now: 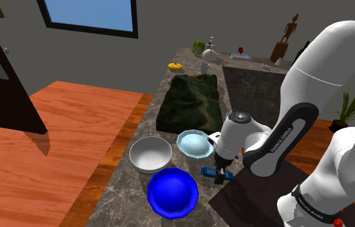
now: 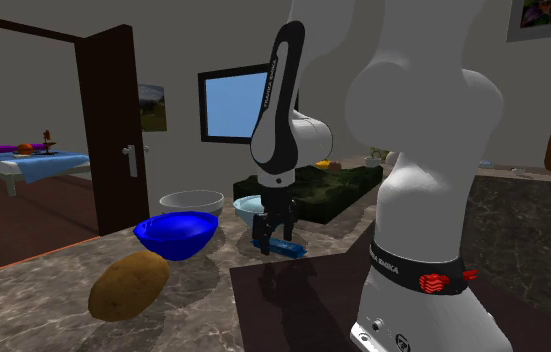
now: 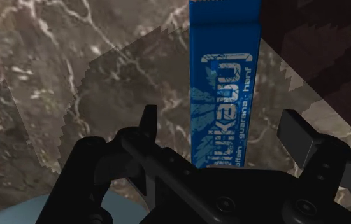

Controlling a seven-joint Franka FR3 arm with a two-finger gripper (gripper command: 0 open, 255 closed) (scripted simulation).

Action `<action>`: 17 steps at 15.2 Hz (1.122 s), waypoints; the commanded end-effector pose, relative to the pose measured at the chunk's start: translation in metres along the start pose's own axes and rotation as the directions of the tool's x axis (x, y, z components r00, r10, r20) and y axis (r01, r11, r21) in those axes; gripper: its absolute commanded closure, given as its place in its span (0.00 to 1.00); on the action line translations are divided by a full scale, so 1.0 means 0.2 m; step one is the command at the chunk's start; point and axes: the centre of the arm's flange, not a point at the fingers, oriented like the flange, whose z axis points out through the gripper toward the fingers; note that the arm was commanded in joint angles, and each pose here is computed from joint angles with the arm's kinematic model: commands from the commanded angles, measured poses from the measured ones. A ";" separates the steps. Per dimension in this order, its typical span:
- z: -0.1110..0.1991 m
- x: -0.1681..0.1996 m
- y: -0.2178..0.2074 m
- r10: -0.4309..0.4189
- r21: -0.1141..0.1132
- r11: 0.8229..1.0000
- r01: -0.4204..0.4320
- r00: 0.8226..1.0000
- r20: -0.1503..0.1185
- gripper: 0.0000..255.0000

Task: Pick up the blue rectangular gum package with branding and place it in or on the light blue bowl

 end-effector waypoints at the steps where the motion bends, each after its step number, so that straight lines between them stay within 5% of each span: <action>1: 0.00 0.00 0.00 0.000 0.000 1.000 0.000 1.000 0.000 0.00; 3: 0.00 0.00 0.00 0.000 0.000 1.000 0.000 1.000 0.000 0.00; 4: 0.00 0.00 0.00 0.000 0.000 1.000 0.000 1.000 0.000 1.00; 17: -0.11 0.00 0.00 0.000 0.000 1.000 0.000 1.000 0.000 1.00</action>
